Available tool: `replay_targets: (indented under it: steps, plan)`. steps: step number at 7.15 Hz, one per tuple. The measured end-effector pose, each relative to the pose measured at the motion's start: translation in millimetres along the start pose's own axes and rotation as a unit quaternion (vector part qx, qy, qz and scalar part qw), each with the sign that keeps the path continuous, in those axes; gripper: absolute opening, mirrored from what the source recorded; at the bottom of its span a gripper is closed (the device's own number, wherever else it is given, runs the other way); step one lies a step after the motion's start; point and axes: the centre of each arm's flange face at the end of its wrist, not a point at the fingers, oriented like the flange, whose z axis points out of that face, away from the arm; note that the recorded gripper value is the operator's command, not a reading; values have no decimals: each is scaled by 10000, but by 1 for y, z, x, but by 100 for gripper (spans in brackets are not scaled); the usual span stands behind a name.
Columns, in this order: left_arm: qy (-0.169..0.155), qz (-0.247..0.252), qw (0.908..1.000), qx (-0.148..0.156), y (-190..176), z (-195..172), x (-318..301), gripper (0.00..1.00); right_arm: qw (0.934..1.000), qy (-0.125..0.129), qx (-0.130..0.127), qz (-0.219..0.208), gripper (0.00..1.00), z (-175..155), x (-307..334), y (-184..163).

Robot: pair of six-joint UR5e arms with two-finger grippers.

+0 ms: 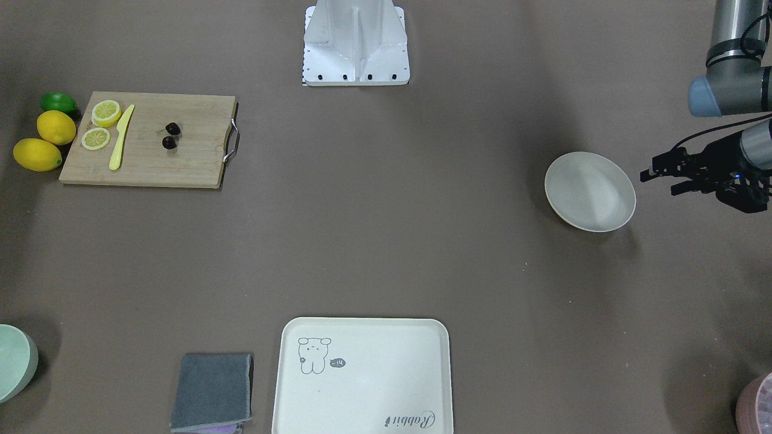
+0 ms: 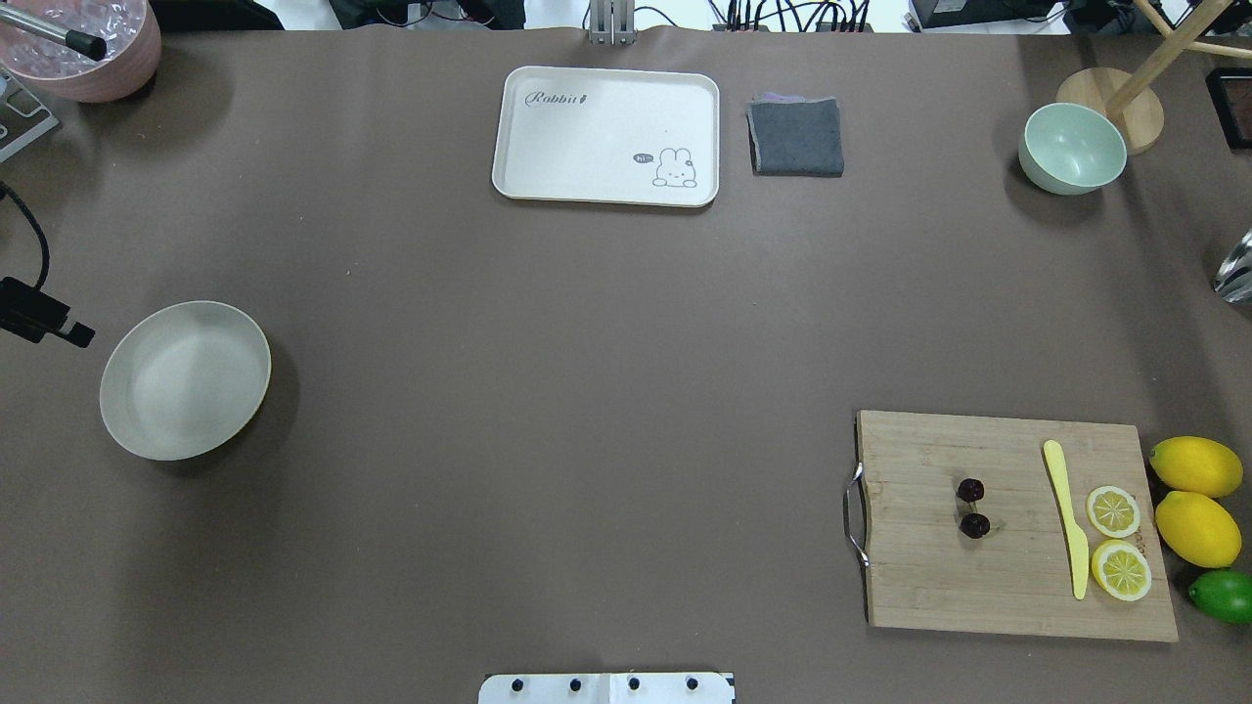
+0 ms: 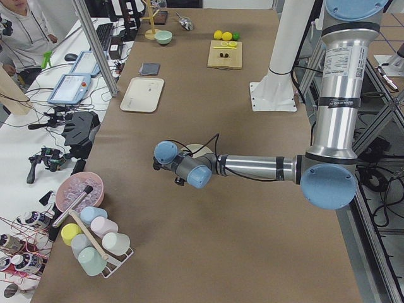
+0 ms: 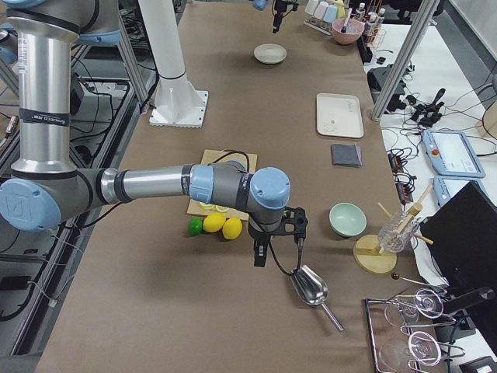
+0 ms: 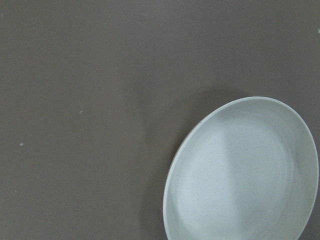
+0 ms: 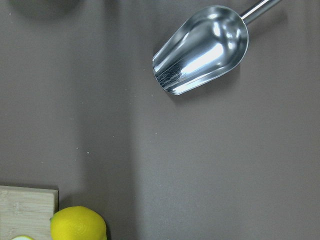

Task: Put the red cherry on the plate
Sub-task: 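Reach the left gripper down and grasp the rim of the white plate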

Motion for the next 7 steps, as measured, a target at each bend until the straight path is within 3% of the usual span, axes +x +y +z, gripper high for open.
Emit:
replay_targets:
  steps: [5,7]
  plan:
    - [-81,75,9998,158,8,32,-15,93,10000,-11,-26,14,100,3,2,6]
    - [-147,20,9996,254,11,52,-4,88,10000,-10,-10,-1,100,2,0,12]
